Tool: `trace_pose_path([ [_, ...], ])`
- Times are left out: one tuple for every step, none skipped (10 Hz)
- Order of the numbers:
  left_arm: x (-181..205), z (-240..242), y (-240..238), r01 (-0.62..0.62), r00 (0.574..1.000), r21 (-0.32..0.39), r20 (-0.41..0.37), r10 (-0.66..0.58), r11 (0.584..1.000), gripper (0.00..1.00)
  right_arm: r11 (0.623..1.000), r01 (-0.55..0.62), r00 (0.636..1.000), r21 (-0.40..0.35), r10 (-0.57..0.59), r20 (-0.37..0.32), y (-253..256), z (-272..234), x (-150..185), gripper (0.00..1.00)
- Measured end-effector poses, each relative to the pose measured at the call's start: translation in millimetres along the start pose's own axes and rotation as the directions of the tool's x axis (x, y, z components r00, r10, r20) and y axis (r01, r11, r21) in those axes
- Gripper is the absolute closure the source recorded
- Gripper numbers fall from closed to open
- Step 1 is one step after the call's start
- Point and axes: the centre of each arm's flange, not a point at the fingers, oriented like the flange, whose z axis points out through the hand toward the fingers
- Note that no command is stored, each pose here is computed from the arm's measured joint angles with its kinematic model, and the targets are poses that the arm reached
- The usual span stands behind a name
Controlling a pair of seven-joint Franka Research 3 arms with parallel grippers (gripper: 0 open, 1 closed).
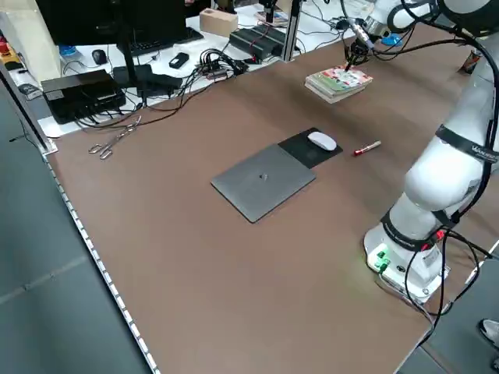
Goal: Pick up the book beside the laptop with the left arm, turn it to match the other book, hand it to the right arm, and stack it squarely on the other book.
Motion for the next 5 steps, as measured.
trace_pose_path([
  [0.2, 0.5, 0.0, 0.000, 1.000, 0.000, 0.001, 0.000, 1.000, 0.00, 1.000, 0.000, 1.000, 0.003, 0.000, -0.001, 0.4, 1.4, 0.1, 0.98],
  [0.3, 0.5, -0.1, 0.000, 1.000, 0.000, 0.001, 0.000, 1.000, 0.00, 1.000, 0.000, 1.000, 0.003, 0.000, -0.001, 0.9, 3.1, 0.3, 0.98],
  [0.3, 0.6, -0.3, 0.001, 1.000, 0.000, 0.001, -0.001, 1.000, 0.00, 1.000, 0.000, 1.000, 0.002, 0.000, -0.001, 1.2, 3.7, 0.2, 0.98],
  [0.4, 0.7, -0.4, 0.001, 1.000, 0.000, 0.001, -0.001, 1.000, 0.00, 1.000, 0.000, 1.000, 0.001, 0.000, -0.001, 1.4, 4.2, 0.3, 0.98],
  [0.4, 0.7, -0.6, 0.001, 1.000, 0.000, 0.001, -0.001, 1.000, 0.00, 1.000, 0.000, 1.000, 0.001, 0.000, -0.001, 1.5, 4.5, 0.0, 0.98],
])
